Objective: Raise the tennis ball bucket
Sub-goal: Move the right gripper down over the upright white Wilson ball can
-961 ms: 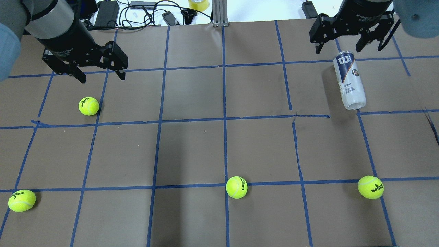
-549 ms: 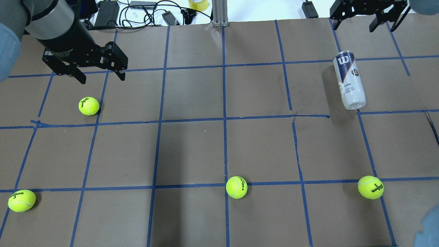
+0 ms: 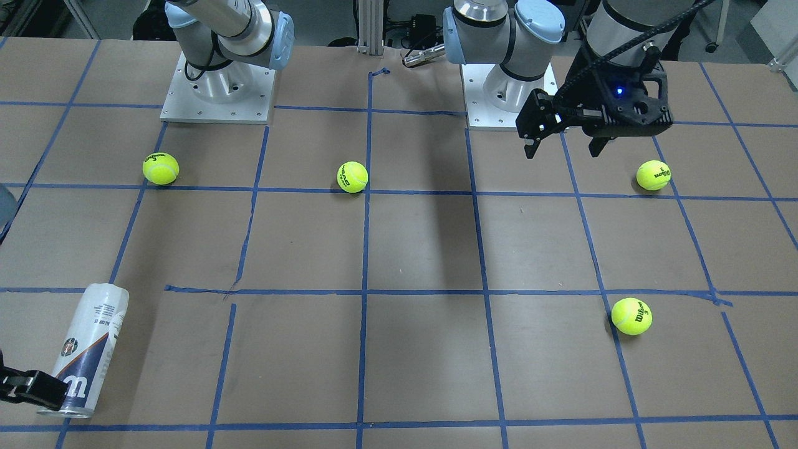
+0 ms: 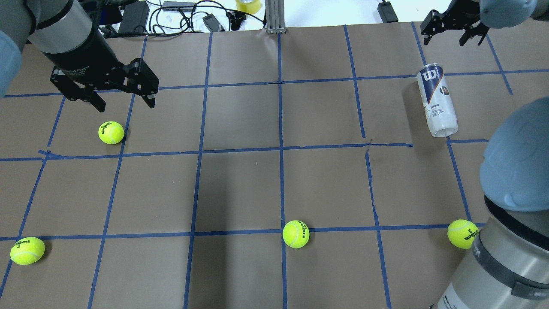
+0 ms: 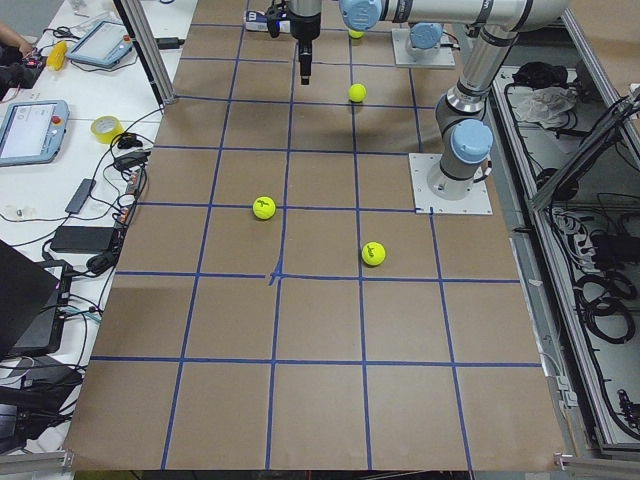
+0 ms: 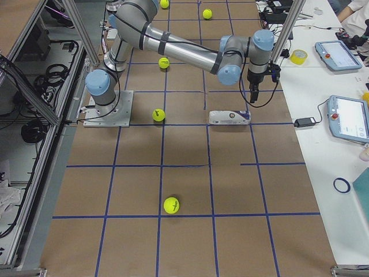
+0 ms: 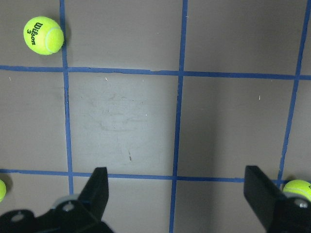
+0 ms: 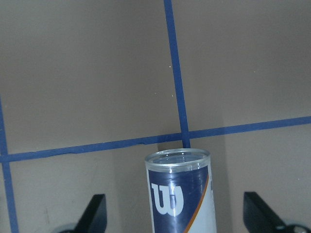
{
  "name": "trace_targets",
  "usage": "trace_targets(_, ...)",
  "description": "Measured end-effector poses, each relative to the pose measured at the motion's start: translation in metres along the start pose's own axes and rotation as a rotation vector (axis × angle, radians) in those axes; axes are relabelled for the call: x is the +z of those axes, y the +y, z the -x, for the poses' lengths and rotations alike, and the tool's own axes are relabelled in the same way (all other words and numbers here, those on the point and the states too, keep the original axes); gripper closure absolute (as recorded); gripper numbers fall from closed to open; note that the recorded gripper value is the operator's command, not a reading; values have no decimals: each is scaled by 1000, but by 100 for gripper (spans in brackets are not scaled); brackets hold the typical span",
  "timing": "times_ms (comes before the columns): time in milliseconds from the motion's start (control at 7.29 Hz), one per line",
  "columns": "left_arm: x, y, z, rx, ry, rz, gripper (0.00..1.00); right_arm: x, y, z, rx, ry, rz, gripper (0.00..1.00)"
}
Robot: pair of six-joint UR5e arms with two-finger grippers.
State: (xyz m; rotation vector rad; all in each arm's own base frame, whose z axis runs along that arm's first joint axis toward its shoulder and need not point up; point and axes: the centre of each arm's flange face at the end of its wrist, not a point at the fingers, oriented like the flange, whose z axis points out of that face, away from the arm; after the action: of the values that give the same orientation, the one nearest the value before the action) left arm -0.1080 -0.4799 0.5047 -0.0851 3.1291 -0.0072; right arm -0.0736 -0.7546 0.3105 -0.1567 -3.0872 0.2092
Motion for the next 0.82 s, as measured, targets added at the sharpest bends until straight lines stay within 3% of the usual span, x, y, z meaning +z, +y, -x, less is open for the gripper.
trace_targets(412,0,5,0,0,1,22,0,60,-8,-26,1,-2,17,0)
trace_targets(824,1,5,0,0,-2,26,0,77,-8,-28,-5,-45,21,1)
